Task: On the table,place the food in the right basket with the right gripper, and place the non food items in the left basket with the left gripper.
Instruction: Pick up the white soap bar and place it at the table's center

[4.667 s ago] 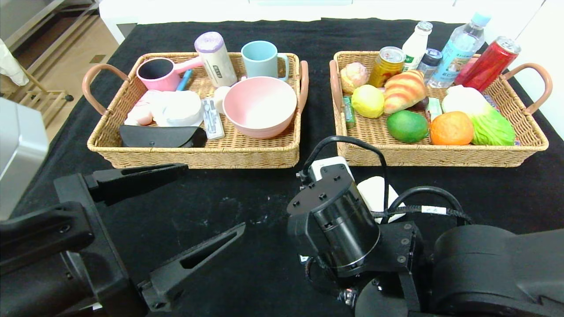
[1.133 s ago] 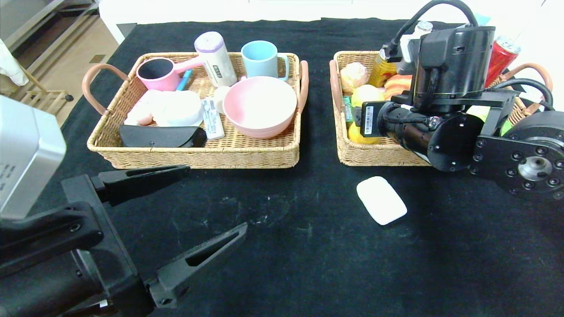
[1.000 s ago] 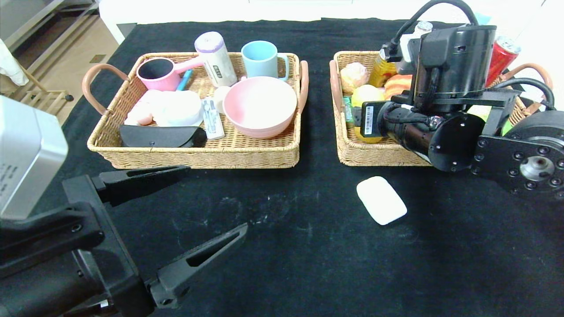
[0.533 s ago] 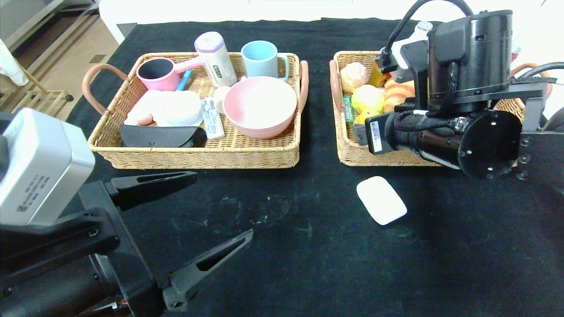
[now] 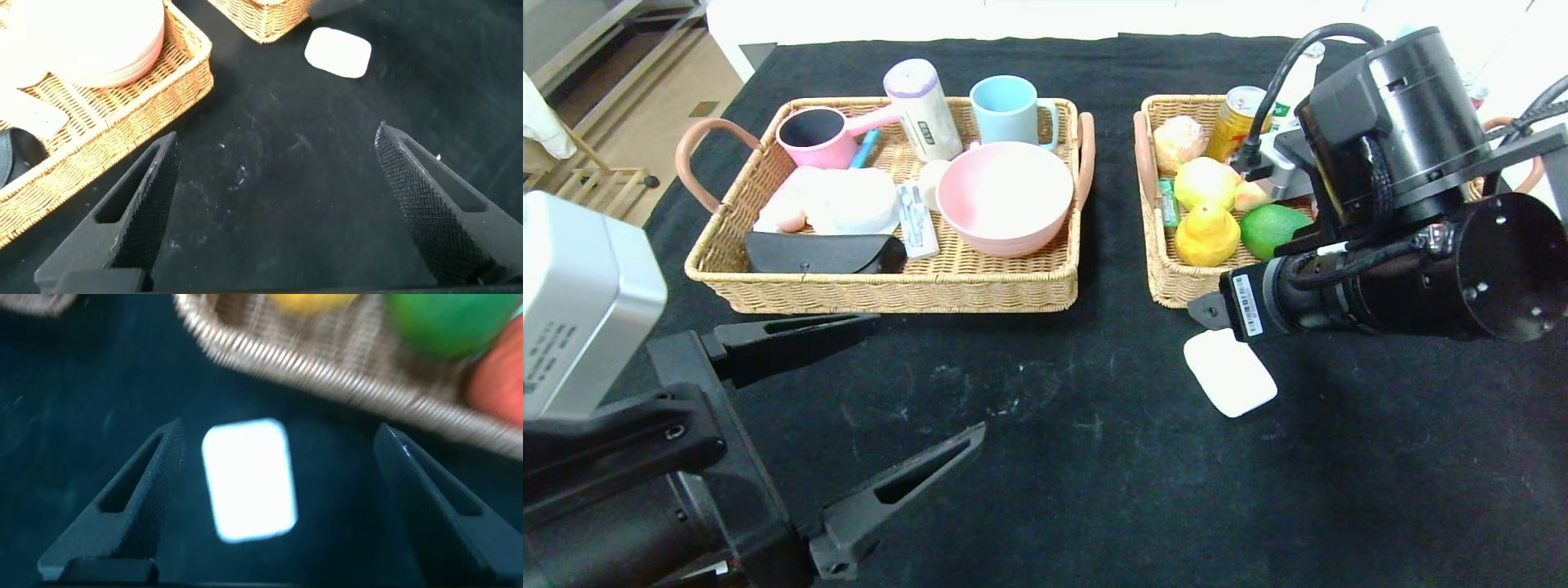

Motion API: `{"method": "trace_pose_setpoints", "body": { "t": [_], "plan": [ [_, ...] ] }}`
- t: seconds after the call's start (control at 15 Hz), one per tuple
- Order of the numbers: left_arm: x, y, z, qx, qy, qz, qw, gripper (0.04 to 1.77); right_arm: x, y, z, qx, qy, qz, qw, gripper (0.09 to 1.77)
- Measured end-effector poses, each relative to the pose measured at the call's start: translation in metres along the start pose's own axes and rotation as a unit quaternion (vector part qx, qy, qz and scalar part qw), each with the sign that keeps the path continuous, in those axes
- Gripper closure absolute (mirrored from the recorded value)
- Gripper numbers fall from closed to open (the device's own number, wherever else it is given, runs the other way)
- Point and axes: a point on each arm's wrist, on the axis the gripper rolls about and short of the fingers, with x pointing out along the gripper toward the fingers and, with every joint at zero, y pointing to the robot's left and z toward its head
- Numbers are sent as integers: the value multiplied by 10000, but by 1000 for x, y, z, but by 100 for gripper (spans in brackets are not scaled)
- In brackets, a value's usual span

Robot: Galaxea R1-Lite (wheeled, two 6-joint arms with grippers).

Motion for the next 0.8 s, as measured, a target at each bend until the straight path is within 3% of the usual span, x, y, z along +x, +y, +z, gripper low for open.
{"method": "trace_pose_setpoints", "body": {
  "t": [0.2, 0.8],
  "plan": [
    [-1, 0, 0, 3, -11, 3, 10000, 9, 4, 0, -1, 214, 598, 144, 9979, 17],
    [-1, 0, 0, 30, -6, 2, 10000, 9, 45, 3, -12, 168, 1127, -50, 9935, 16]
  ]
}}
